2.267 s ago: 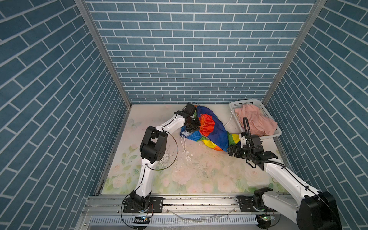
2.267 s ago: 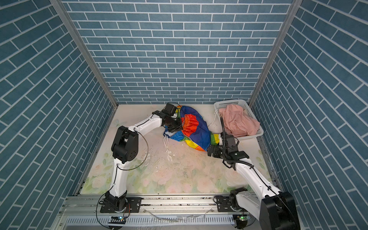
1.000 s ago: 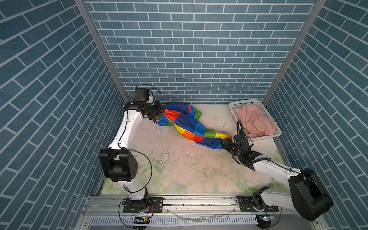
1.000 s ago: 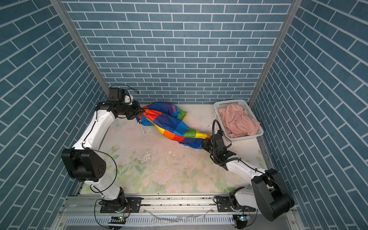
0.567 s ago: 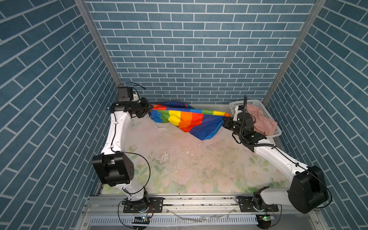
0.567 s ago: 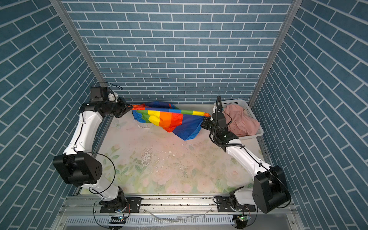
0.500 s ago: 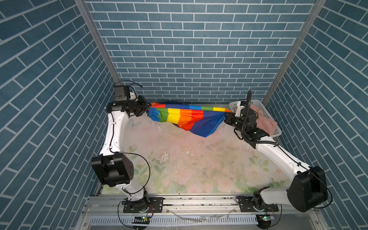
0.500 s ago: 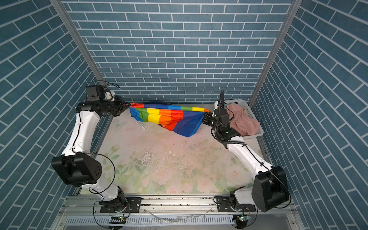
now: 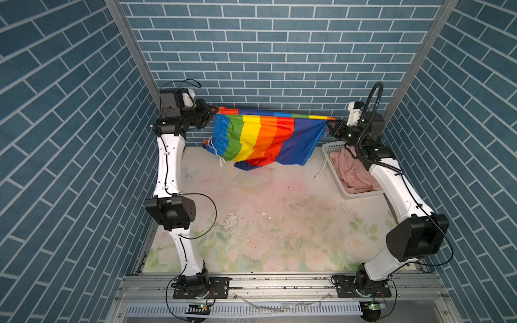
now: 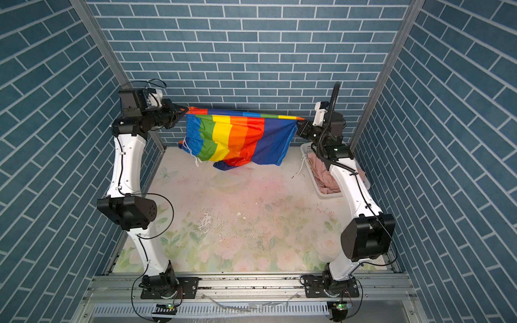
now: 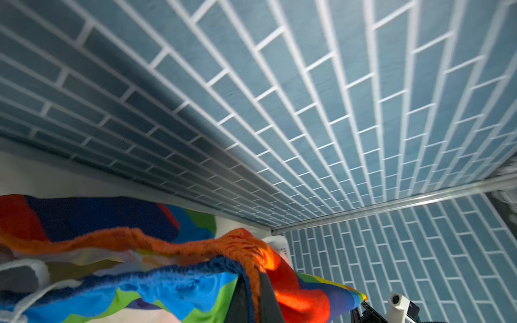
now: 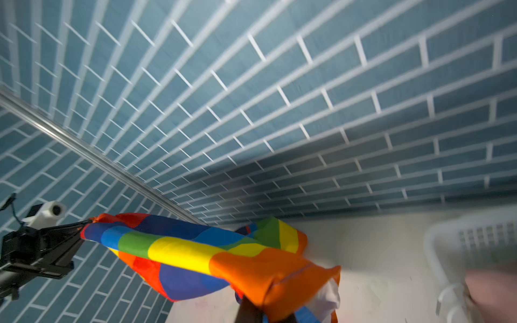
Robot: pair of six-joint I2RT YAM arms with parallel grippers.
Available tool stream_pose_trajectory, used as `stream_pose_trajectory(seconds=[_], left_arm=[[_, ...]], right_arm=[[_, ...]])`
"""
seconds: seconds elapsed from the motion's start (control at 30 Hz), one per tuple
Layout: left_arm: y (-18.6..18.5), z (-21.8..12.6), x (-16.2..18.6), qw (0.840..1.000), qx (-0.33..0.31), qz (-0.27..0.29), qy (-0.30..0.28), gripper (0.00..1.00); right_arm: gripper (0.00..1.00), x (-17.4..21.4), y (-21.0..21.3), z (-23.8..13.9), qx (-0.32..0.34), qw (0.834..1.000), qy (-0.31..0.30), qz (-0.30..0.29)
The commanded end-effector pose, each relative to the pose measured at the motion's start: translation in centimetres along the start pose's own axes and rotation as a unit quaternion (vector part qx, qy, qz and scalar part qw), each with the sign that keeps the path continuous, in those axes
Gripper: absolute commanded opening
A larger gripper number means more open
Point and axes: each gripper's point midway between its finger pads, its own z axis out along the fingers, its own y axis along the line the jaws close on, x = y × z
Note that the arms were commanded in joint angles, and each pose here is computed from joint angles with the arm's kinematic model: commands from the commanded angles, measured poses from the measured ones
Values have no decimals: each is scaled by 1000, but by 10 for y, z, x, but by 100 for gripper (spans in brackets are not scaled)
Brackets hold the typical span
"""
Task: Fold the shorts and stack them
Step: 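Lift the shorts high with both grippers holding opposite waistband corners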
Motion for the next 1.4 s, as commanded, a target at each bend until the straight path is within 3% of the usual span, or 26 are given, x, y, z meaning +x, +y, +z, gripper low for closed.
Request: stream_pose_trajectory(seconds=[0.0, 0.1, 0.23, 0.4, 0.53, 0.67, 0.77, 0.87, 1.0, 1.1, 1.23, 1.37], left_arm=[[-85, -80, -57, 983, 70, 74, -152, 0], [-130, -118, -49, 972, 104, 102, -183, 0], [-159, -163, -34, 964, 108, 116, -211, 0], [-161, -187, -22, 964, 82, 112, -225, 0], [-108, -162, -31, 976, 11, 70, -208, 0], [-31, -111, -42, 986, -65, 23, -154, 0], [15, -67, -43, 991, -82, -10, -105, 0], [38, -33, -45, 994, -66, -30, -77, 0], [36, 0, -53, 997, -3, -46, -70, 0], [16, 2, -67, 995, 28, -22, -96, 0], [-34, -18, -83, 987, 89, 11, -134, 0], [-63, -53, -91, 981, 108, 36, -159, 0]], right_arm=[[0, -92, 7, -89, 62, 987, -137, -56], [0, -109, 23, -136, 70, 980, -171, -72], [0, -113, 40, -184, 75, 973, -199, -89], [0, -119, 44, -219, 105, 964, -220, -105], [0, -115, 4, -184, 123, 974, -179, -57], [0, -95, -58, -114, 131, 986, -107, -1], [0, -77, -99, -66, 126, 989, -61, 39], [0, -65, -123, -33, 113, 991, -37, 68], [0, -67, -135, -7, 106, 992, -14, 71], [0, -91, -123, -6, 105, 993, -7, 45], [0, -148, -84, -44, 105, 993, -58, -8], [0, -186, -77, -100, 120, 986, -114, 3]])
